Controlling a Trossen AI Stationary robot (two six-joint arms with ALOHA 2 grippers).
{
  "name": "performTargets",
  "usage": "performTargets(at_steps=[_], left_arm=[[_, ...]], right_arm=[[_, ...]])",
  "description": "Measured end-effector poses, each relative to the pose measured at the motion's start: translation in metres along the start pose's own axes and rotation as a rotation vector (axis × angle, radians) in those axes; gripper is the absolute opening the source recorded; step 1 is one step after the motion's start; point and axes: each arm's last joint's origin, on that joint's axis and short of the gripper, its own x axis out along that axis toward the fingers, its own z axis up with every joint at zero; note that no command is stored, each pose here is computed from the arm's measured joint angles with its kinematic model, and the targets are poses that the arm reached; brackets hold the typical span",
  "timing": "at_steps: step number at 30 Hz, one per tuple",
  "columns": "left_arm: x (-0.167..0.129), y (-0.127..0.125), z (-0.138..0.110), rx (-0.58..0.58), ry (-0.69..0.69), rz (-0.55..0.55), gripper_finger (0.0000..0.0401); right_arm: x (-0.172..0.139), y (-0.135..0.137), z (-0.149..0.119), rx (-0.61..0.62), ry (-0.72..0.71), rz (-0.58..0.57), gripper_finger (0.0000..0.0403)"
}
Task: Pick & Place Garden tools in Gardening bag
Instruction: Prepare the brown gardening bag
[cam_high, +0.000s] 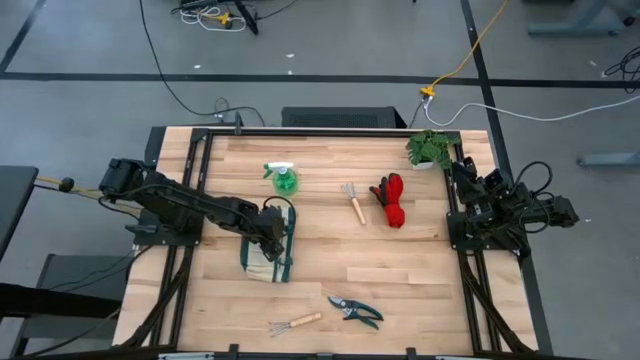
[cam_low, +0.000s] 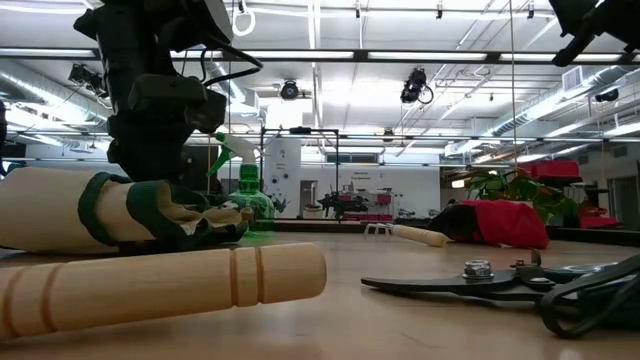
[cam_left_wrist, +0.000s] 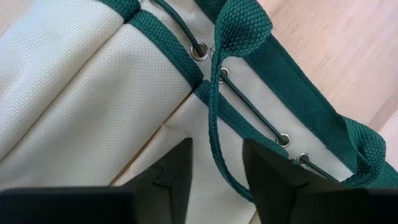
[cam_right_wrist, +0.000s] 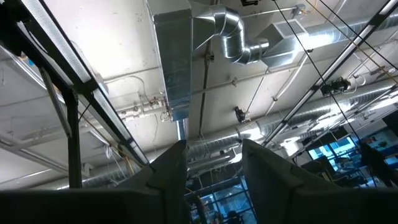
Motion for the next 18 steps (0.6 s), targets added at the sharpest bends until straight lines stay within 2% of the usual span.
performTargets(at_steps=[8,18], left_arm=[[0.0,0.0002,0.0003,-0.001,0.0,0.0,0.0013],[-0.0001,-0.0036,0.0029,-0.009,-0.019,-0.046,0.0008]], right_arm=[[0.0,0.0,0.0,0.0,0.0,0.0,0.0155],[0.0001,0.0,0.0001,0.0,0.0,-0.001,0.0155]])
